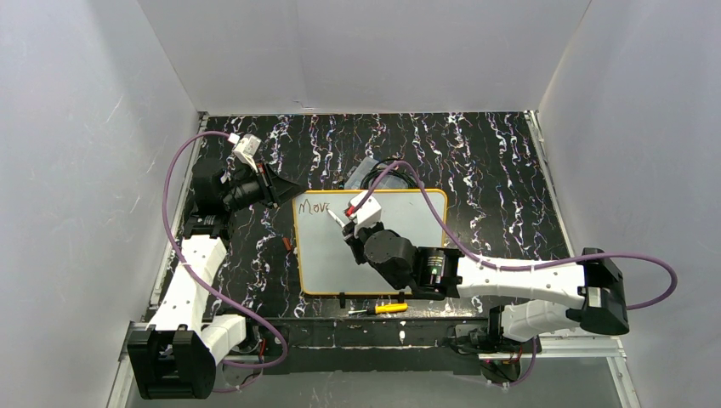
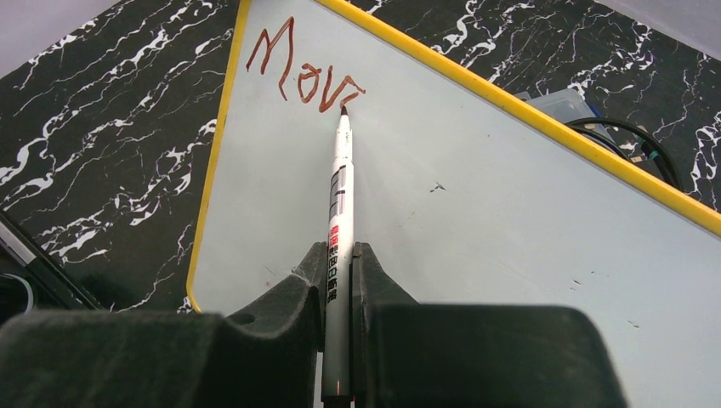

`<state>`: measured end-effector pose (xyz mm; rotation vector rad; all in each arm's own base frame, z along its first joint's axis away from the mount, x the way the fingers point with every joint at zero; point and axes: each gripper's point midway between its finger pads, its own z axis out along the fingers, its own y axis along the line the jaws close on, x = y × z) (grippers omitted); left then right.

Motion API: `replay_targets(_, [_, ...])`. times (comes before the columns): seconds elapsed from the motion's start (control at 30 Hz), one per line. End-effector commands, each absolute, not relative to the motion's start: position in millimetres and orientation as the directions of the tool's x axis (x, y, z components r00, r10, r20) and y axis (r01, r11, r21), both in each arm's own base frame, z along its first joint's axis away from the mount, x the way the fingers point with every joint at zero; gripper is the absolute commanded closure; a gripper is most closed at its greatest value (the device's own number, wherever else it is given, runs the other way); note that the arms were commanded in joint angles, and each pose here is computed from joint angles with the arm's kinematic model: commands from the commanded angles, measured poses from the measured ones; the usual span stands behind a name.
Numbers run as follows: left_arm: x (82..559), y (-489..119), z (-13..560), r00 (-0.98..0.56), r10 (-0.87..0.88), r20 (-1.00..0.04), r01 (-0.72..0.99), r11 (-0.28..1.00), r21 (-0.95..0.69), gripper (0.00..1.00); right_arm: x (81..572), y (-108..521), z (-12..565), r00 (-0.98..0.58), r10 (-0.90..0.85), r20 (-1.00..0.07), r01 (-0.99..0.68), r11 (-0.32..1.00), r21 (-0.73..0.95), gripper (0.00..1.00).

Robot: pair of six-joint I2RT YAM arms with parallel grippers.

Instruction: Write a sentence on the whiteboard

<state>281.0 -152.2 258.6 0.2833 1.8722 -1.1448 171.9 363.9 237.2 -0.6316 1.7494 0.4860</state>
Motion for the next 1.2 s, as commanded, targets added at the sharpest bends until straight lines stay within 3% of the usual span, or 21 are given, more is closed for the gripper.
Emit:
replay_targets(0.0, [262.1,-162.7,261.4,-0.602,-0.207,-0.772,0.623,0.484,-0.615,0.84,180.1,345.3,246.6,-0.197,-0.145,-0.970,-0.577,0.817,-0.004,0.99])
replay_targets(0.6, [262.1,-163.1,260.8,-0.605,-0.206,-0.769,0.622,0.481,-0.618,0.84,186.9,355.5,270.0,-0.132,-0.113,-0.985,-0.575,0.818,-0.017,0.99])
replay_targets(1.17, [262.1,-163.0,261.3,-0.603,-0.206,-0.770,0.623,0.481,-0.617,0.84,181.0,365.4,252.1,-0.161,-0.159,-0.974,-0.613,0.789,-0.027,0.99])
